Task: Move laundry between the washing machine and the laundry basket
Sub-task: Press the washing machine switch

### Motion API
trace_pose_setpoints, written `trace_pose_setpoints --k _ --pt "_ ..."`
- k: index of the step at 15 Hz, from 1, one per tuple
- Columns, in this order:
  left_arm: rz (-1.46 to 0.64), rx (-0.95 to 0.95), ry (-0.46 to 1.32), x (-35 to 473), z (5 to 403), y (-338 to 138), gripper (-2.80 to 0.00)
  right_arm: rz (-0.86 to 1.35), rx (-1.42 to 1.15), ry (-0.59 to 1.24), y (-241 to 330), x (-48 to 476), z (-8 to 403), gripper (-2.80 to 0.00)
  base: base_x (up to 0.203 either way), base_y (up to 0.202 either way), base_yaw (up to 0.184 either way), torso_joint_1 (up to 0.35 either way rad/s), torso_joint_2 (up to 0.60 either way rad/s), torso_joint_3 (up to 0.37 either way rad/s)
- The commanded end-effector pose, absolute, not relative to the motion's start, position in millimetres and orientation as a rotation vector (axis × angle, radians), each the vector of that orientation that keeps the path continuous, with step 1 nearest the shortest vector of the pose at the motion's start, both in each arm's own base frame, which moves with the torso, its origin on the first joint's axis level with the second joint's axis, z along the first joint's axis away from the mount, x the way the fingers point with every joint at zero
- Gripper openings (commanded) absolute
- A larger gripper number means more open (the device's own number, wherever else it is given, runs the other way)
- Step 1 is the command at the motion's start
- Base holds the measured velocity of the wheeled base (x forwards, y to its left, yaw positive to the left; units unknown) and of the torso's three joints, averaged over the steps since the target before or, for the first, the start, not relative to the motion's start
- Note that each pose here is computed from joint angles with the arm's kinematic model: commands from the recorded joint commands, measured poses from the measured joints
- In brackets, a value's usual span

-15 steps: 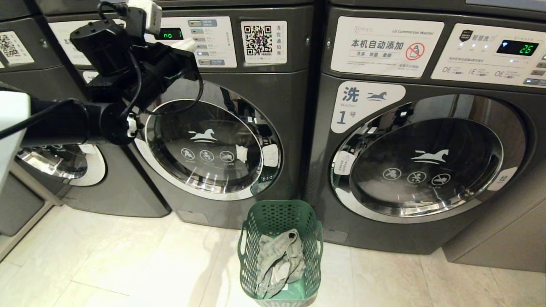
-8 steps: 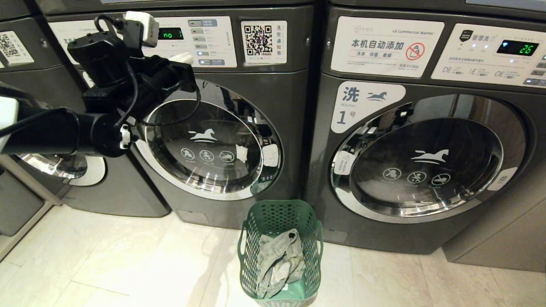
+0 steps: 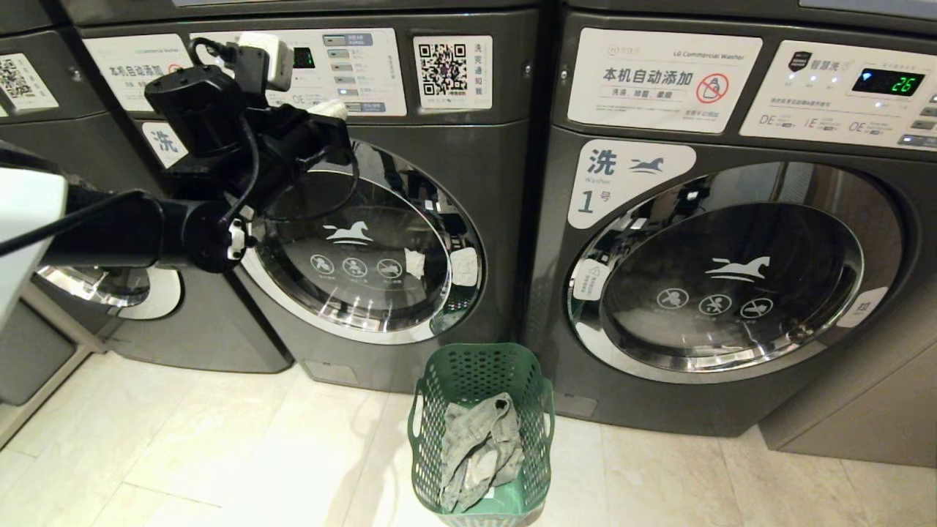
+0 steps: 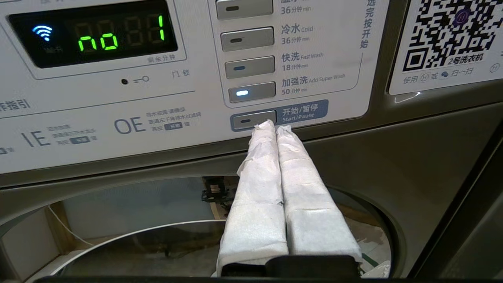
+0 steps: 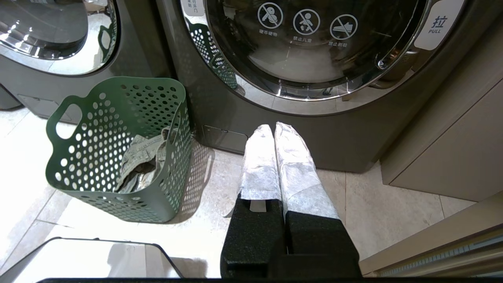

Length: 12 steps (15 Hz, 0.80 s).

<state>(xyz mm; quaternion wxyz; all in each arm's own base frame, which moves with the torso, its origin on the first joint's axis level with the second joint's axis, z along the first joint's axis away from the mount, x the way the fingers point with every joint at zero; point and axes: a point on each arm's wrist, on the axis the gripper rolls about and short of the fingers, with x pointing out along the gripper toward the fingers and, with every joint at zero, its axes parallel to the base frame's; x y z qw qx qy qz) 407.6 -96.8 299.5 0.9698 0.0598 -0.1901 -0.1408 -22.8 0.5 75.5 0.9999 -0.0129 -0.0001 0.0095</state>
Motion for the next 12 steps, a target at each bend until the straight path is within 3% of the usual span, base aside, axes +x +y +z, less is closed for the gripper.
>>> trace_pose_setpoints --k 1,12 --pt "-0.293 0.121 -0.389 414 296 -102 -2.80 0.020 -0.026 0.000 1 -23 75 -2.80 0.000 0.000 0.000 0.000 0.00 0.000" --pt "-0.270 0.118 -0.406 434 291 -107 -2.80 0.020 -0.026 0.000 1 -23 75 -2.80 0.000 0.000 0.000 0.000 0.00 0.000"
